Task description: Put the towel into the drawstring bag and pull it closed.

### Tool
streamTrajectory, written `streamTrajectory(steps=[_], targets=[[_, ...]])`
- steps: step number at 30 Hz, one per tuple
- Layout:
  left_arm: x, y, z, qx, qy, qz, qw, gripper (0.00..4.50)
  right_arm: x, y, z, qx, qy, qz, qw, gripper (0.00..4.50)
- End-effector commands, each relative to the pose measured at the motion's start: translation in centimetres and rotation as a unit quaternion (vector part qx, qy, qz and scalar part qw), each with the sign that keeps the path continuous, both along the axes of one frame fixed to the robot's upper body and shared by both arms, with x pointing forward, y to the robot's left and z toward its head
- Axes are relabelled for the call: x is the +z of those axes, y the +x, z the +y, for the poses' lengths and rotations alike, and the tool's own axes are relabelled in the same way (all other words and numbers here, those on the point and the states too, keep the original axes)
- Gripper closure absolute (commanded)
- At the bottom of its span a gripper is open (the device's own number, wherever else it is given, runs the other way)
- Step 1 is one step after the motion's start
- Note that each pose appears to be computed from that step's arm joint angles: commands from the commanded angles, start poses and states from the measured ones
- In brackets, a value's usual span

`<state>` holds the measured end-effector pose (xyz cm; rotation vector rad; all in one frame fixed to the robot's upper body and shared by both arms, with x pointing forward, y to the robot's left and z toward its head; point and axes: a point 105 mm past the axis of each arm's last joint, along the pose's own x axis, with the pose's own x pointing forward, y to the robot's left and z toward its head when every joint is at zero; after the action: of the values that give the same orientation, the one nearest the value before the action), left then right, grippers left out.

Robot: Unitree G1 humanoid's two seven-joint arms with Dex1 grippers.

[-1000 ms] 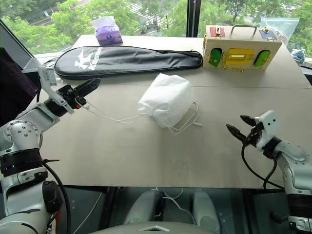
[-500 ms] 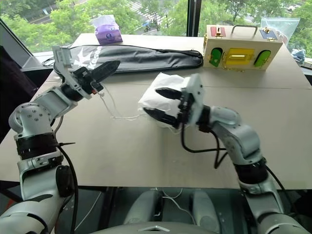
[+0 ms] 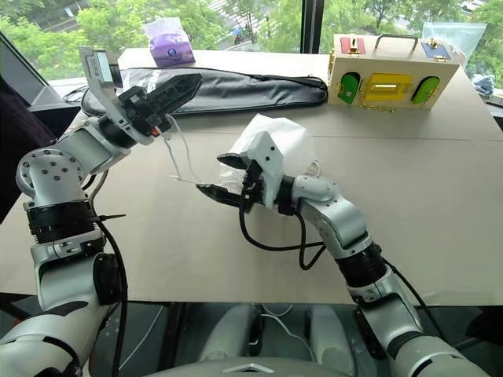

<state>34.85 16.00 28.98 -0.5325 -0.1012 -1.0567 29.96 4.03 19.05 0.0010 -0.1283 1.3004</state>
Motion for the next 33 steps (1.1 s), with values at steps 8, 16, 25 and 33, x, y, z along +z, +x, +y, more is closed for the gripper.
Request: streamTrajectory(steps=[8, 16, 25, 33], targets=[[1.4, 0.2, 0.2, 0.023, 0.010, -0.040, 0.999, 1.43, 2.8, 0.2, 4.5, 0.001, 0.052, -0.002, 0.999, 0.75], [1.1, 0.4, -0.2, 0.035, 0.019, -0.031, 0.999, 1.37, 4.0, 0.5, 6.6, 0.001, 0.074, -0.002, 0.997, 0.75], [0.9, 0.8, -0.5, 0.042, 0.013, -0.019, 0.999, 2.62, 3.8, 0.9, 7.0, -0.005, 0.073, 0.002, 0.997, 0.75], [0.7, 0.8, -0.5, 0.043, 0.013, -0.014, 0.999, 2.62, 3.8, 1.0, 7.0, -0.009, 0.075, 0.002, 0.997, 0.75]])
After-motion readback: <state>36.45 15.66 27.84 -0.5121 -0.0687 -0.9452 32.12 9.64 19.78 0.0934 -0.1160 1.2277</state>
